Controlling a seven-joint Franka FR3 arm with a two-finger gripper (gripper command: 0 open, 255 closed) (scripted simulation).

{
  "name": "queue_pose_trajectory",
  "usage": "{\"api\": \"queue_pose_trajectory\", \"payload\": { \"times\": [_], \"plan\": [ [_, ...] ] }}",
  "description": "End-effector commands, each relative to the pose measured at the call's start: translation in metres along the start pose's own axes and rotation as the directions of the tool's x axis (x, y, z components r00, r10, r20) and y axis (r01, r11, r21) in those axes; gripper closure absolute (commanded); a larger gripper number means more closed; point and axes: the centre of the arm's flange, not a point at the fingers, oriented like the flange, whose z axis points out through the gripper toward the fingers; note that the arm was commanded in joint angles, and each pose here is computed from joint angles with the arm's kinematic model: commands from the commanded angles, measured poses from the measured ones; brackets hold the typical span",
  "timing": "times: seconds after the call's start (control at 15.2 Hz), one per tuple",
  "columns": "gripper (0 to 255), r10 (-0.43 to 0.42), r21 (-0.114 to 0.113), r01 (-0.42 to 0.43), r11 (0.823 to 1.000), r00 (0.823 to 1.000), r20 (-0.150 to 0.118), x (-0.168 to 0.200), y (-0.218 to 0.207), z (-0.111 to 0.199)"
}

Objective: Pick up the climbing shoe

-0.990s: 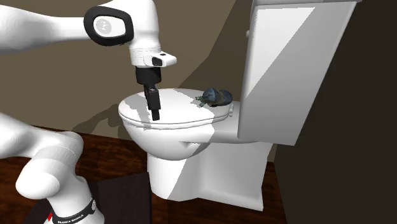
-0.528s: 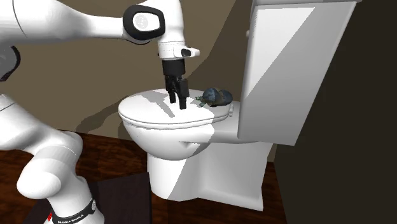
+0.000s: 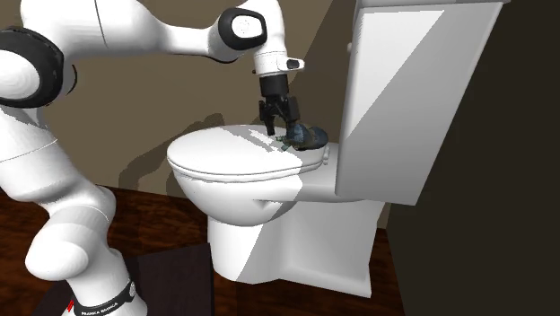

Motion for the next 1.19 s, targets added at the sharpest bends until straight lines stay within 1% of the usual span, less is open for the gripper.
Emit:
{"api": "queue_pose_trajectory", "payload": {
  "times": [0.0,0.26,0.59,1.12],
  "plan": [
    [0,-0.034,-0.029,0.034,0.999,0.999,-0.003,0.026,-0.009,-0.001],
    [0,-0.1,-0.087,0.099,0.991,0.995,-0.005,0.076,-0.027,-0.007],
    [0,-0.181,-0.158,0.178,0.971,0.983,-0.002,0.136,-0.054,-0.013],
    [0,-0.181,-0.158,0.178,0.971,0.983,-0.002,0.135,-0.062,0.026]
  ]
}}
